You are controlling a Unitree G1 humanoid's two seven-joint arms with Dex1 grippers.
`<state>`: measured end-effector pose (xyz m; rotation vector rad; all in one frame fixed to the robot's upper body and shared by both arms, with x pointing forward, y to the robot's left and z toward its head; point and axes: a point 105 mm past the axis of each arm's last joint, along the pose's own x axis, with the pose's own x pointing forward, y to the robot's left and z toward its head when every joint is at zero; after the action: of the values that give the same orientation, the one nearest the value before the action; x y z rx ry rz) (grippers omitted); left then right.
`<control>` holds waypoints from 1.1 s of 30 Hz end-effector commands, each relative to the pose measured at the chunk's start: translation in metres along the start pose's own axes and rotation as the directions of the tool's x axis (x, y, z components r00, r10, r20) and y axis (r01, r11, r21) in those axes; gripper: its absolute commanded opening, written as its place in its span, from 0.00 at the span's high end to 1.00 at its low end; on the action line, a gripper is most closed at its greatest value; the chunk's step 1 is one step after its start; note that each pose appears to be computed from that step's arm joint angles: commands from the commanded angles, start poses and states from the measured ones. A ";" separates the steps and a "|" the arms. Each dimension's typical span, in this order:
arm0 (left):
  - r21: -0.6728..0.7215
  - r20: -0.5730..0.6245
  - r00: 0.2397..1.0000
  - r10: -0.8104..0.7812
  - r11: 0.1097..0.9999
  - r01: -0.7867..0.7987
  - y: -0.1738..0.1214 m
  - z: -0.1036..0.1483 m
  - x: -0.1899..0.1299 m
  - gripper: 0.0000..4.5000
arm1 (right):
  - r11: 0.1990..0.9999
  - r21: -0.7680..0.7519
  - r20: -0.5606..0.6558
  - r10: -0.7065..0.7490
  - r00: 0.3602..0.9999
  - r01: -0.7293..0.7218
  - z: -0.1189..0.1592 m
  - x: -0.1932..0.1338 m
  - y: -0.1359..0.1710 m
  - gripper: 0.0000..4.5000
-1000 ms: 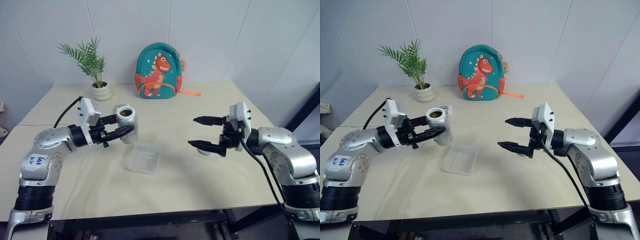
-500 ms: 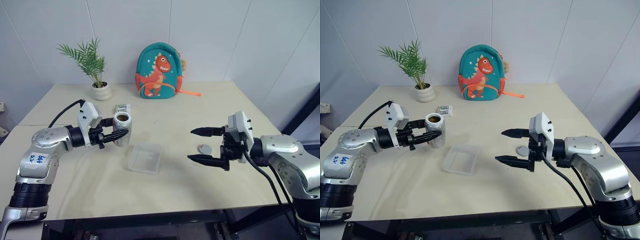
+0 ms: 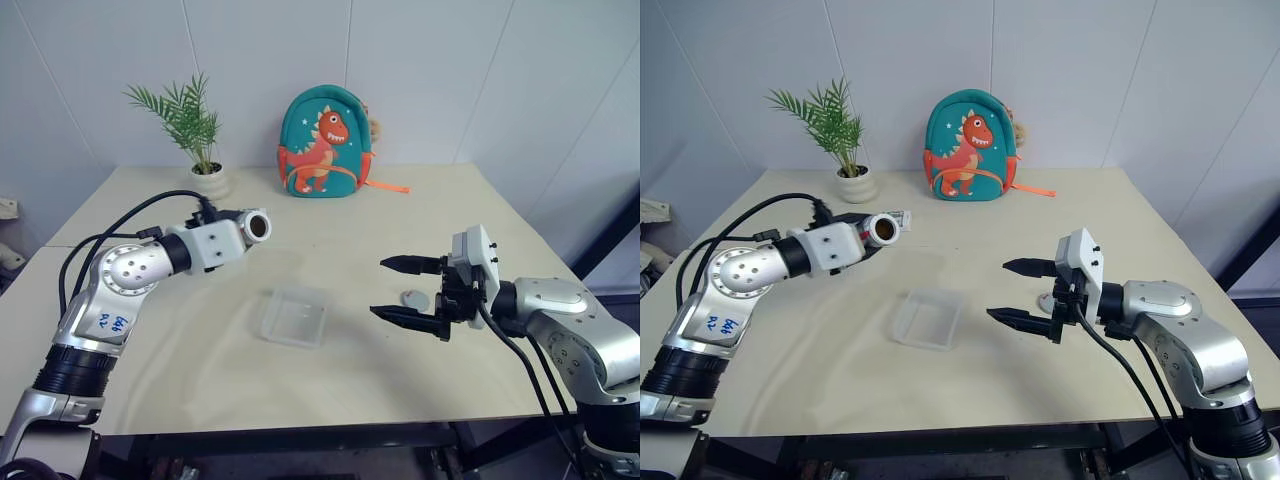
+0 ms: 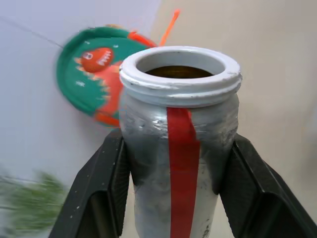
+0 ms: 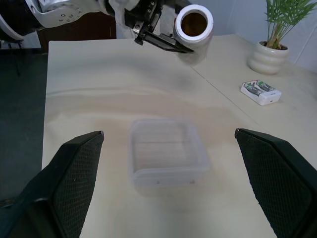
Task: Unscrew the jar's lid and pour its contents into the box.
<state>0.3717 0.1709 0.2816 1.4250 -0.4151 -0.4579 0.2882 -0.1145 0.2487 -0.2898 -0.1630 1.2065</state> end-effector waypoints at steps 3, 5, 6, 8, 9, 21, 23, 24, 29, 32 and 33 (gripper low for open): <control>0.710 0.136 0.989 0.066 0.689 -0.144 -0.011 0.049 0.004 0.51 | 0.999 -0.008 0.068 -0.043 0.997 0.044 0.009 0.001 -0.003 0.01; 0.824 0.217 0.973 0.079 0.519 -0.226 -0.021 0.056 0.003 0.51 | 0.998 0.002 0.084 -0.061 0.995 0.061 0.009 0.004 -0.006 0.01; 0.843 0.237 0.967 0.091 0.475 -0.251 -0.024 0.055 0.003 0.51 | 0.998 0.010 0.094 -0.070 0.993 0.069 0.010 0.005 -0.008 0.01; 0.880 0.329 0.931 0.160 0.306 -0.363 -0.021 0.059 0.002 0.51 | 0.996 0.023 0.116 -0.089 0.989 0.087 0.012 0.008 -0.011 0.01; 0.897 0.354 0.923 0.148 0.226 -0.380 -0.024 0.059 0.002 0.51 | 0.995 0.029 0.125 -0.096 0.987 0.094 0.013 0.009 -0.012 0.01; 0.941 0.270 0.936 0.226 0.143 -0.306 -0.006 0.032 0.012 0.51 | 0.992 0.075 0.185 -0.113 0.976 0.101 0.017 0.017 -0.017 0.01; 0.921 0.216 0.938 0.272 0.263 -0.288 0.002 0.026 0.010 0.51 | 0.991 0.080 0.188 -0.117 0.975 0.103 0.017 0.016 -0.016 0.01; 0.890 0.181 0.936 0.301 0.354 -0.286 0.006 0.022 0.007 0.51 | 0.991 0.083 0.187 -0.118 0.975 0.104 0.016 0.016 -0.016 0.01; 0.481 -0.016 0.946 0.323 0.832 -0.276 0.006 -0.003 -0.006 0.51 | 0.991 0.092 0.181 -0.114 0.977 0.098 0.013 0.015 -0.015 0.01; -0.040 -0.201 0.947 0.250 0.964 -0.263 -0.002 -0.036 -0.025 0.51 | 0.991 0.102 0.175 -0.101 0.979 0.084 0.012 0.014 -0.015 0.01; -0.145 -0.223 0.944 0.242 0.950 -0.278 -0.002 -0.042 -0.031 0.51 | 0.992 0.103 0.172 -0.095 0.980 0.078 0.012 0.014 -0.015 0.01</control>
<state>0.3764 0.2062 0.2516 1.3853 -0.3892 -0.1468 0.3074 -0.1011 0.2539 -0.0836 -0.2324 1.1382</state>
